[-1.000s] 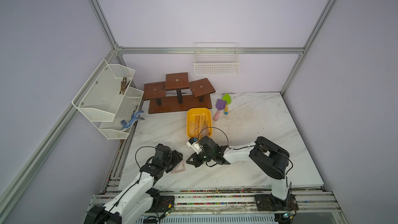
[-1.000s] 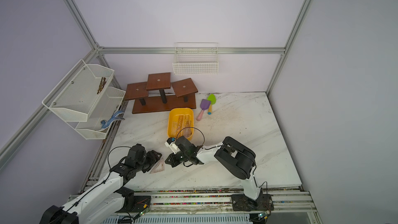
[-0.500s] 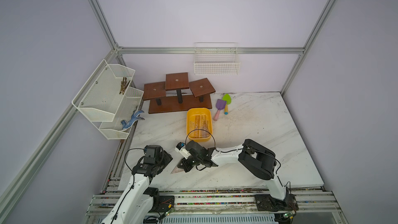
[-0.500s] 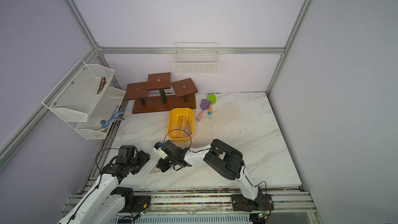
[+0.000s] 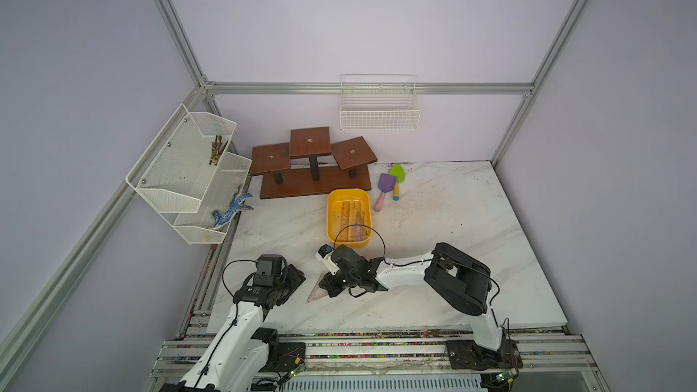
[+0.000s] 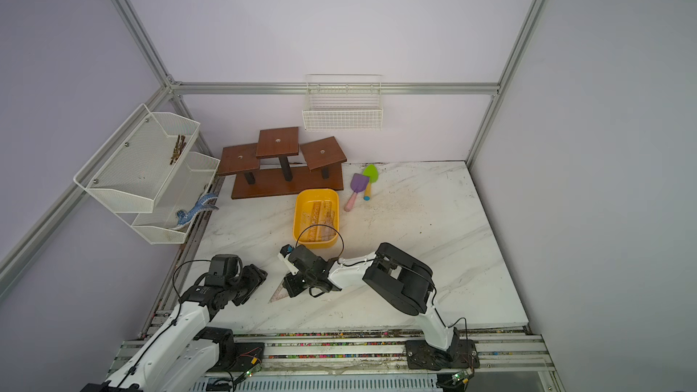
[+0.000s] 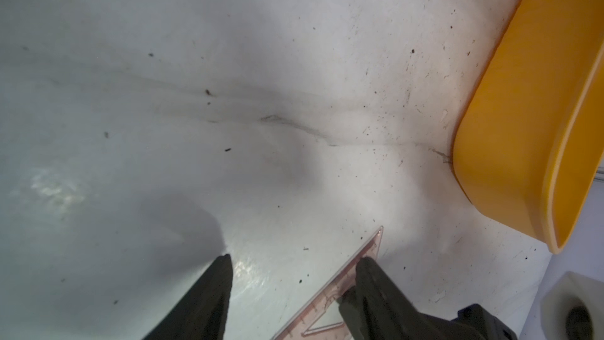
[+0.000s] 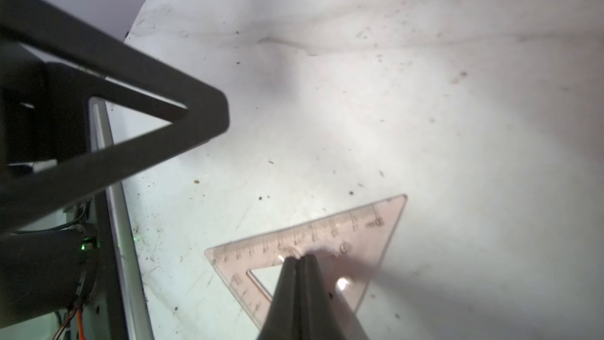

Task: Put the scattered rulers into the storage box
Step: Adjust the ruler at the center of the board, then pick up the ruler from the center of the board, then place the ruler in the storage box.

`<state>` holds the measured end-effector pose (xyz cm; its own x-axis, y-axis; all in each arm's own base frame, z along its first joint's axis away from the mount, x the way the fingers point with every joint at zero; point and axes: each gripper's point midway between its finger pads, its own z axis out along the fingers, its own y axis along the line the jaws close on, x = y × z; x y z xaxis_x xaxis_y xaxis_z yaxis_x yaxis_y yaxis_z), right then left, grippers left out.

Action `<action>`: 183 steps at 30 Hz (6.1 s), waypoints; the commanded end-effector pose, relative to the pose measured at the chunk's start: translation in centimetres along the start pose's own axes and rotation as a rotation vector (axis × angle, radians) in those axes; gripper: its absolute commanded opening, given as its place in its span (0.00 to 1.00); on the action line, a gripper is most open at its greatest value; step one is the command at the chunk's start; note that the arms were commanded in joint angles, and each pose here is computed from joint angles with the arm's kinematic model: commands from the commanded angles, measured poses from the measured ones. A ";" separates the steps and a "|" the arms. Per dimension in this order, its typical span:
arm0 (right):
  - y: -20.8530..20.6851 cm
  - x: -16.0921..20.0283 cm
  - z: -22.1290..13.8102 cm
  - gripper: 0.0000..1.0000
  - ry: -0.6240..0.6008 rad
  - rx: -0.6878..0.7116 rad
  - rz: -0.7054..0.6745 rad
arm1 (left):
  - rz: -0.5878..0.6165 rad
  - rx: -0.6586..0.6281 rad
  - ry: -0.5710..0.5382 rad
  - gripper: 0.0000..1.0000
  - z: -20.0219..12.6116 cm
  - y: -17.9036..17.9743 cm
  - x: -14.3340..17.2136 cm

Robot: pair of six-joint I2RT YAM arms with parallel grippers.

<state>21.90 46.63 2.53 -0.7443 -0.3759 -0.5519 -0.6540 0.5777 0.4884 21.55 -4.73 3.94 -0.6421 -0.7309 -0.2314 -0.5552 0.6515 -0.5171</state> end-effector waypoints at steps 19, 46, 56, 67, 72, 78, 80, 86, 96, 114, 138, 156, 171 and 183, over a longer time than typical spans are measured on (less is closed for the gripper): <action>-2.5 0.1 -8.1 0.17 -0.047 0.074 0.209 | 0.127 0.192 0.213 0.64 1.2 -3.2 4.4; -2.8 4.0 -6.5 0.29 0.019 -0.046 0.285 | 0.128 0.182 0.250 0.68 0.5 -2.6 6.8; -3.9 1.4 -7.1 0.11 -0.076 -0.129 0.282 | 0.134 0.194 0.304 0.67 1.3 -2.6 7.7; -5.0 1.5 -5.7 0.09 -0.047 -0.092 0.276 | 0.118 0.171 0.306 0.68 1.5 -2.1 7.7; -5.5 2.0 -5.7 0.08 -0.039 -0.073 0.280 | 0.104 0.164 0.314 0.67 1.6 -1.8 7.9; -5.8 2.6 -5.8 0.08 -0.030 -0.064 0.285 | 0.098 0.165 0.328 0.67 1.8 -1.6 8.3; -5.9 2.8 -5.8 0.08 -0.028 -0.059 0.287 | 0.096 0.164 0.334 0.67 1.8 -1.5 8.4; -6.2 3.2 -6.0 0.08 -0.023 -0.050 0.287 | 0.086 0.169 0.328 0.66 1.8 -1.3 8.5; -6.2 3.8 -6.1 0.07 -0.022 -0.054 0.293 | 0.063 0.156 0.344 0.66 2.0 -0.7 8.9; -6.4 4.4 -5.9 0.07 -0.018 -0.057 0.301 | 0.090 0.244 0.443 0.60 2.7 -2.5 10.7; -5.1 1.3 -9.2 0.09 -0.100 -0.088 0.274 | 0.187 0.430 0.498 0.00 2.4 -8.2 11.0; -8.6 -7.9 -23.1 0.13 -0.485 0.077 0.217 | 0.420 0.516 0.239 0.00 -1.7 -24.2 0.8; -12.2 -10.4 -25.3 0.17 -0.519 0.049 0.249 | 0.431 0.340 0.218 0.00 10.1 -28.6 -2.3; -13.0 -11.0 -26.1 0.26 -0.510 0.043 0.249 | 0.406 0.310 0.240 0.03 12.5 -27.1 -1.2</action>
<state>34.83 24.33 19.45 -0.7099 0.1870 -0.6790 -0.4358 0.6407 0.6321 43.34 -23.97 7.23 -0.9076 -0.3408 -0.2452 -0.1101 0.7567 -0.6445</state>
